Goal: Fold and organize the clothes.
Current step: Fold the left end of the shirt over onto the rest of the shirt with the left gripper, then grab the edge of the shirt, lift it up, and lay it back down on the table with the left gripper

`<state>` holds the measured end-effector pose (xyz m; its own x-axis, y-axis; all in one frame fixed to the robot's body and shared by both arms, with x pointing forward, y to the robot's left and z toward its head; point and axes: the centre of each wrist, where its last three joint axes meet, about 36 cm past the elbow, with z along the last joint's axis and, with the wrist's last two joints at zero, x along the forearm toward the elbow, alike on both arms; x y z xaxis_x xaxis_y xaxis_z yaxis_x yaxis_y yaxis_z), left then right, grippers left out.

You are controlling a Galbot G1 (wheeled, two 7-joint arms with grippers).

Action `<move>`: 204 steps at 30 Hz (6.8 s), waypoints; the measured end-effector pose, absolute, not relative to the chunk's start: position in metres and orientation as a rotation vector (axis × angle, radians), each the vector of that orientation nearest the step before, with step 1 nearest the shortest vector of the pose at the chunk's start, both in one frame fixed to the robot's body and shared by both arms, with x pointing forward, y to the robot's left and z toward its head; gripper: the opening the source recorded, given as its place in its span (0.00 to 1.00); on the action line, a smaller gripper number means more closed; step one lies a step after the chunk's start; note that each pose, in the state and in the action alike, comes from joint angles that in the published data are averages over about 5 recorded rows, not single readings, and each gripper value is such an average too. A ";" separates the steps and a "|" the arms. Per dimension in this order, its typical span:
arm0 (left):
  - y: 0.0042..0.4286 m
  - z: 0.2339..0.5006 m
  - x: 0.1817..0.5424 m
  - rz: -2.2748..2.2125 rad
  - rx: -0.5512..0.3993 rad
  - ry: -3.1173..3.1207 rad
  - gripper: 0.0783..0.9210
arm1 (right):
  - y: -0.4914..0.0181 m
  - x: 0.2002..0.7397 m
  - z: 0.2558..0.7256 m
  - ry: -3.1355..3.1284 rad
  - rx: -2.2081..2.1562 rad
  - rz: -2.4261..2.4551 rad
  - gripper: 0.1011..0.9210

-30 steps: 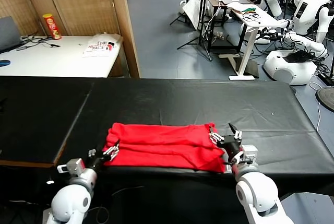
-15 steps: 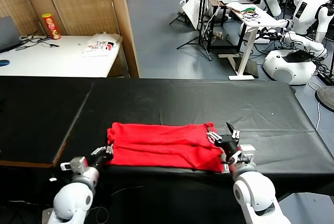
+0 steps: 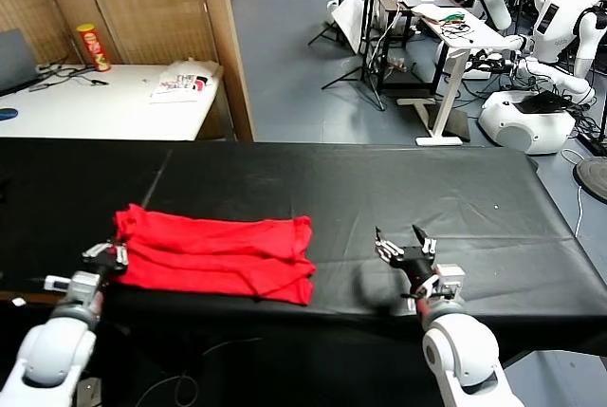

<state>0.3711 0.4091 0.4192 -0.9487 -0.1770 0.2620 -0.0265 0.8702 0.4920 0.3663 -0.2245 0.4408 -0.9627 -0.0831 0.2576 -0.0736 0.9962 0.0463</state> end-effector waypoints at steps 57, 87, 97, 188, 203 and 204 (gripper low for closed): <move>0.150 0.428 0.363 0.526 -0.371 -2.700 0.58 | -0.208 0.369 0.429 -2.874 0.284 -0.029 0.85; 0.240 0.417 0.358 0.086 -0.132 -2.892 0.85 | -0.080 0.416 0.388 -2.835 0.521 0.467 0.85; 0.262 0.394 0.367 0.159 -0.078 -2.887 0.85 | -0.090 0.416 0.378 -2.834 0.427 0.487 0.85; 0.190 0.439 0.356 -0.110 -0.181 -2.951 0.14 | -0.141 0.356 0.430 -2.957 0.455 -0.041 0.85; 0.163 0.440 0.346 -0.076 -0.481 -3.044 0.85 | -0.115 0.372 0.416 -2.679 0.571 -0.265 0.85; 0.166 0.441 0.345 -0.075 -0.478 -3.051 0.85 | -0.110 0.376 0.415 -2.660 0.570 -0.294 0.85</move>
<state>0.3455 0.1665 0.4414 -0.9508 0.3041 0.0590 0.3066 0.9510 0.0400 0.3763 -0.1103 0.4153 -0.8358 -0.4310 0.3401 -0.3462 0.8945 0.2827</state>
